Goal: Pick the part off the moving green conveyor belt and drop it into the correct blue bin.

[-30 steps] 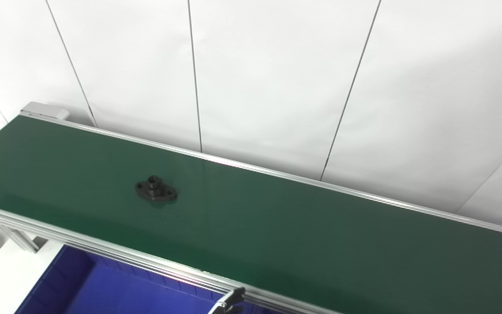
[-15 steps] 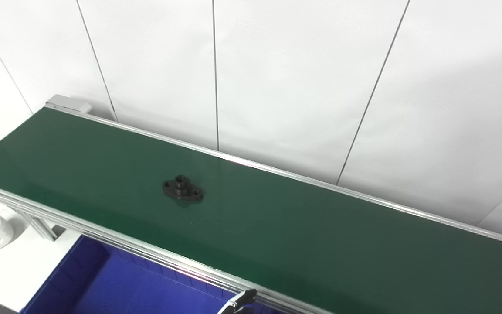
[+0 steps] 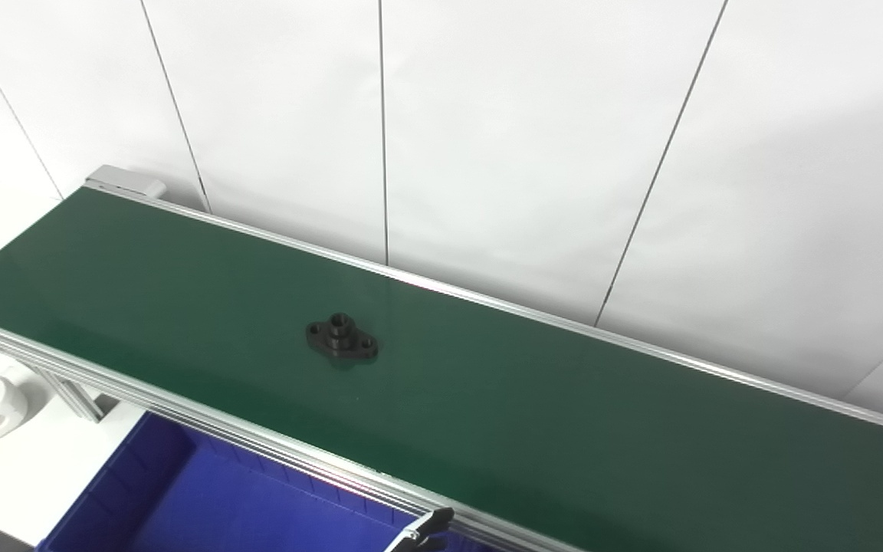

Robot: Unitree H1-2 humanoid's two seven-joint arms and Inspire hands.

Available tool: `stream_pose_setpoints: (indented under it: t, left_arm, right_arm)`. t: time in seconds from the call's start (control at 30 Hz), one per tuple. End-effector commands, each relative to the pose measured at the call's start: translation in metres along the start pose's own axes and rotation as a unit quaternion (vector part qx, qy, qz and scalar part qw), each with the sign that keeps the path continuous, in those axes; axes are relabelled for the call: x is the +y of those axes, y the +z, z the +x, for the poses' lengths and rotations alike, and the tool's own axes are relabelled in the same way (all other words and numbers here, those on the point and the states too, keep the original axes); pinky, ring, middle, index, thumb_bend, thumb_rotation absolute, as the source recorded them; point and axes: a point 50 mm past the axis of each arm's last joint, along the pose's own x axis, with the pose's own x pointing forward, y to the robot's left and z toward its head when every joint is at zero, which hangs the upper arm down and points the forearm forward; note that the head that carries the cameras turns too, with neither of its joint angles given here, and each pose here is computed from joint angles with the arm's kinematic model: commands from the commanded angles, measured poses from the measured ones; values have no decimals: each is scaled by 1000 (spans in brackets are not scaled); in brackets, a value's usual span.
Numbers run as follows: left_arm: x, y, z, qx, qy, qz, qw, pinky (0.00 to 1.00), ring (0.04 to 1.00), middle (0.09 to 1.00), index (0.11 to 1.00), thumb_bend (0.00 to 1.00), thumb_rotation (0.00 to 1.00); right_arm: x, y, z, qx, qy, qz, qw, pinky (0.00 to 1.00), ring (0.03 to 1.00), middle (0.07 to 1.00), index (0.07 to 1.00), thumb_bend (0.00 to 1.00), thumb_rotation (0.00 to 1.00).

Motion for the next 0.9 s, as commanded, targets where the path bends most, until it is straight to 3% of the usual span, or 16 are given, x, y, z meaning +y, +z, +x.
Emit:
stream_pose_setpoints:
  t: [0.0,0.2,0.33,0.4,0.5,0.67,0.73,0.87]
  left_arm:
    - [-52,35,16,-42,-17,-60,997,663,832,880,869,495,831]
    - [-46,41,15,-40,-18,-67,997,691,847,890,884,503,812]
    - [-39,45,15,-38,-19,-57,997,735,858,896,907,520,833]
    - [-36,46,15,-37,-22,-52,998,780,874,900,918,483,846]
    - [-34,45,16,-37,-22,-49,998,776,866,898,921,464,847]
    - [-33,44,17,-40,-25,-47,998,768,859,897,923,448,858]
    - [-34,44,17,-41,-24,-51,998,780,862,898,925,452,857]
    - [-36,46,17,-40,-17,-55,998,768,848,886,919,471,847]
  right_arm:
    - [0,15,3,-24,12,3,1000,1000,1000,1000,1000,665,1000]
    - [9,45,25,-96,11,-24,995,1000,1000,1000,1000,753,1000]
    - [13,63,55,-150,37,-68,986,1000,970,993,1000,704,1000]
    - [15,71,73,-169,45,-94,980,940,919,938,1000,800,1000]
    - [22,85,102,-195,64,-127,971,910,909,924,991,835,1000]
    - [28,100,138,-232,82,-174,954,846,874,891,947,793,988]
    - [31,107,157,-234,94,-222,942,782,845,868,928,820,989]
    - [45,126,194,-182,118,-297,930,711,797,845,926,874,943]
